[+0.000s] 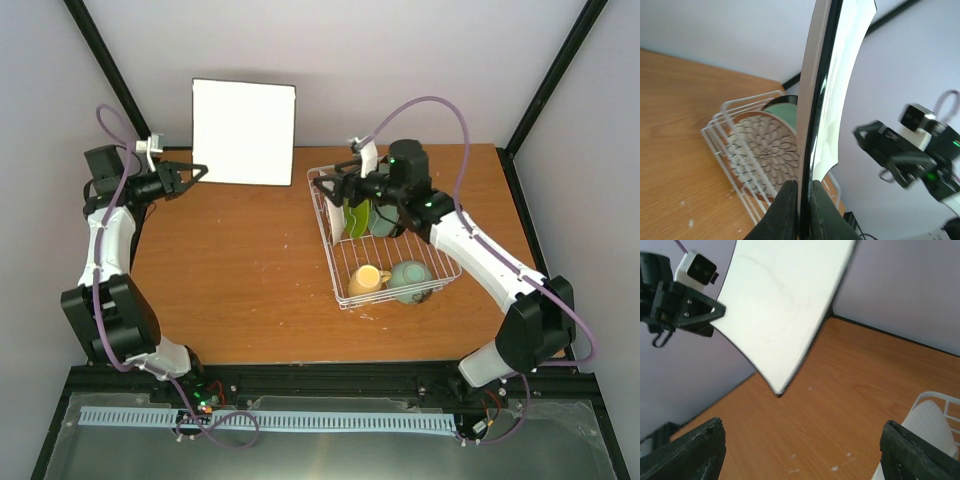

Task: Load the mixed dishes into the dish rack

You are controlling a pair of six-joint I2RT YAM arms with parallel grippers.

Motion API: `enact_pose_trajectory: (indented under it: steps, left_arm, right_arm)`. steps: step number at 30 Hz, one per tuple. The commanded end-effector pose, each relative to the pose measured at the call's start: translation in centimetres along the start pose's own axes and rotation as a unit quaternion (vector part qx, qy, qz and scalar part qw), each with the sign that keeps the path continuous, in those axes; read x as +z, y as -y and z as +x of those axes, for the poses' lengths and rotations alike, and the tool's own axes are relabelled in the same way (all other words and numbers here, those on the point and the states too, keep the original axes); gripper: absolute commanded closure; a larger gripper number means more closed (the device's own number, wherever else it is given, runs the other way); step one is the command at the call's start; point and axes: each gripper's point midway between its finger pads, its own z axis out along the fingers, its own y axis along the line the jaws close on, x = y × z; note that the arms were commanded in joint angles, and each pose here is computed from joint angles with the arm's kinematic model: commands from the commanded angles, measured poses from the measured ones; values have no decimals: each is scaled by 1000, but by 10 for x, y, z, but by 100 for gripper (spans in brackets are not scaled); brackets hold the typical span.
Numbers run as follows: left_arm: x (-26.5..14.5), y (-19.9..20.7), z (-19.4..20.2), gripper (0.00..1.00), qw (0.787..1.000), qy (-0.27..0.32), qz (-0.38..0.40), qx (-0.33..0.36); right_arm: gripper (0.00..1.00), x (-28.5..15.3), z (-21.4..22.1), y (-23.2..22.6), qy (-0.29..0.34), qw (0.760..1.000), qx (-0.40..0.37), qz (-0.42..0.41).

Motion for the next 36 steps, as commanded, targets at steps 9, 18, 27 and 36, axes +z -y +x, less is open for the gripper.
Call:
enact_pose_trajectory:
  steps: [9, 18, 27, 36]
  left_arm:
    - [-20, 140, 12, 99, 980, -34, 134, 147]
    - [-16, 146, 19, 99, 978, -44, 142, 144]
    - [-2, 141, 39, 99, 980, -60, 148, 119]
    - [2, 142, 43, 99, 979, -67, 154, 119]
  right_arm:
    - [17, -31, -54, -55, 25, 956, 73, -283]
    - [17, -20, -67, -52, 40, 947, 86, -307]
    - [26, -8, -94, -60, 76, 921, 108, -366]
    - [92, 8, -96, -76, 57, 912, 102, -392]
